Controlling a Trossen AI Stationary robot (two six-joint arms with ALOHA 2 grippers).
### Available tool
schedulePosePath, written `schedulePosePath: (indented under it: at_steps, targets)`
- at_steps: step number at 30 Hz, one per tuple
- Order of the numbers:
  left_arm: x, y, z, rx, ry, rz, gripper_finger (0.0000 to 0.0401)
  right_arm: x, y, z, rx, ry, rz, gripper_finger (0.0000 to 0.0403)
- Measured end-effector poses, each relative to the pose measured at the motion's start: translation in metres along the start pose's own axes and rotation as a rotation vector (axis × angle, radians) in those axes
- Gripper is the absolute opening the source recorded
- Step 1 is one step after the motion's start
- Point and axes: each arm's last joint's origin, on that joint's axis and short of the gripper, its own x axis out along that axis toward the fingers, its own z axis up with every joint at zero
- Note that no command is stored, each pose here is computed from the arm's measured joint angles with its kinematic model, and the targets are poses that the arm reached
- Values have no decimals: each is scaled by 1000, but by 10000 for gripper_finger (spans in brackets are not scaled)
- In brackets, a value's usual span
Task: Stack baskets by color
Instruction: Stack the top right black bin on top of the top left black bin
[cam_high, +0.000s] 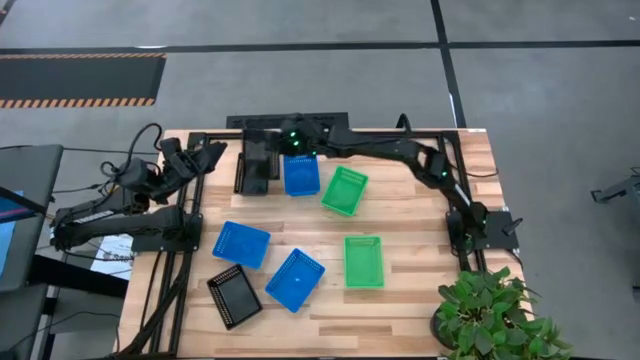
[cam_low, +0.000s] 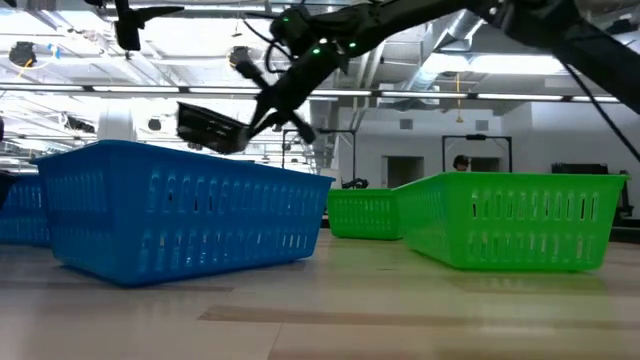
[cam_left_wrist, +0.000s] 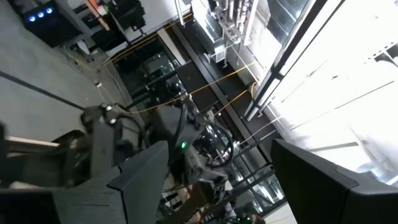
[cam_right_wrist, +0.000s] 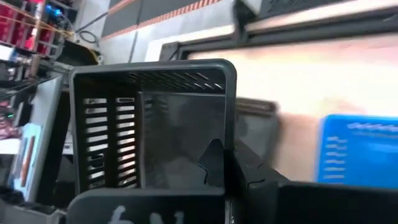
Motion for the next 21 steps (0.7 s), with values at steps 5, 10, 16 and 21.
schedulePosePath:
  at_steps: [5,10,16,21]
  targets:
    - [0,0,0,-1,-1,-1,274,24,1,-25,50,30,8,15]
    - [0,0,0,-1,-1,-1,274,43,-1,-33,81,33,20,11]
    - [0,0,0,0,0,-1,274,47,-4,-30,86,-29,-9,16]
    - [0,0,0,-1,0,-1,274,47,-11,-26,75,-34,-61,12]
